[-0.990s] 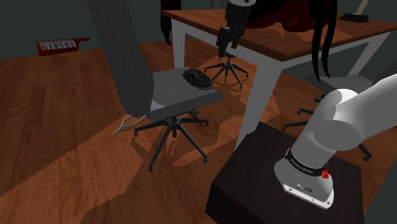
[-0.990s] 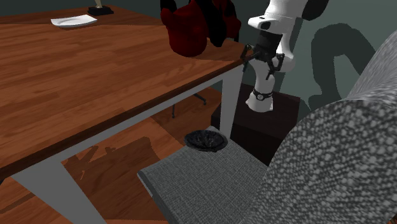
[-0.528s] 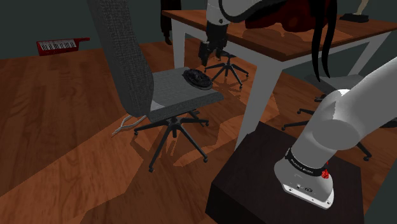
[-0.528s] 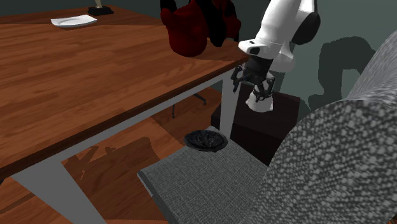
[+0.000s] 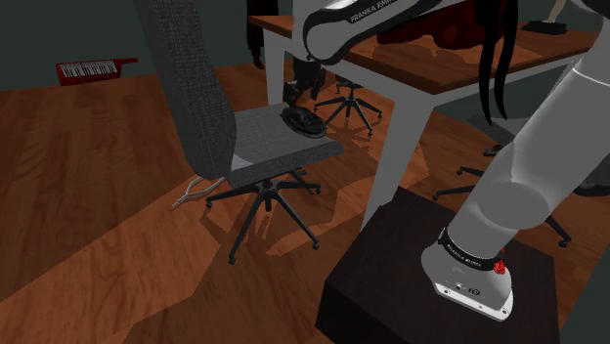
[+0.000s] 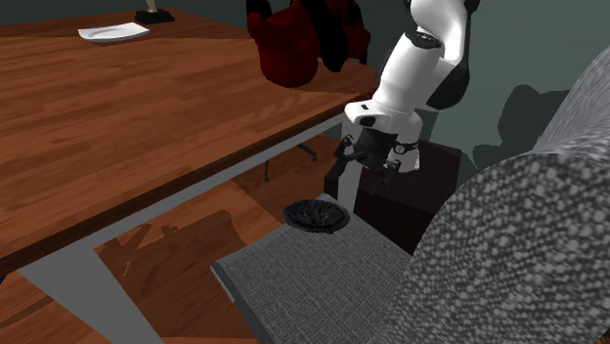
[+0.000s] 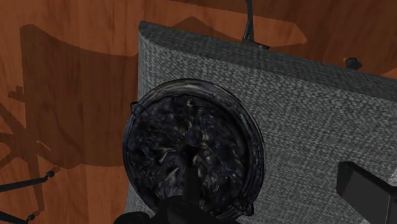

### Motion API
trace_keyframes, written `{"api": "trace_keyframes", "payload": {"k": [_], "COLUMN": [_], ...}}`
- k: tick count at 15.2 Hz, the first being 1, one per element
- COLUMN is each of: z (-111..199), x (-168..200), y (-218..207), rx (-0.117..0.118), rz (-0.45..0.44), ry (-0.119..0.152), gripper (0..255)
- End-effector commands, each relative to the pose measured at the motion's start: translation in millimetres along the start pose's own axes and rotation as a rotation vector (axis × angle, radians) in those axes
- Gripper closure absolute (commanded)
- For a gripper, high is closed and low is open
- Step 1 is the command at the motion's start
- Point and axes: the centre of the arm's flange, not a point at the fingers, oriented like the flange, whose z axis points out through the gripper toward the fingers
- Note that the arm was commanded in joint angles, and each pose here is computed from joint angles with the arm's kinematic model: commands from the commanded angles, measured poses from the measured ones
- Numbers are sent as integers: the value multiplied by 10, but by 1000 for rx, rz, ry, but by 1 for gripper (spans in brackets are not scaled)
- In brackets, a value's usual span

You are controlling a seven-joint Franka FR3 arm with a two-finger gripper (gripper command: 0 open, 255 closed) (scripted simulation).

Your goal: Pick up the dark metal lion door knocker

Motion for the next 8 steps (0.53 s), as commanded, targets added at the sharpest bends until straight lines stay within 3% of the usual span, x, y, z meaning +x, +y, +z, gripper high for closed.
{"api": "trace_keyframes", "payload": {"k": [1, 8], "z": [179, 755], "x": [152, 611], "y": [-24, -58], "rx": [-8, -32], "rz": [14, 50], "ry": [6, 18], "gripper": [0, 0]}}
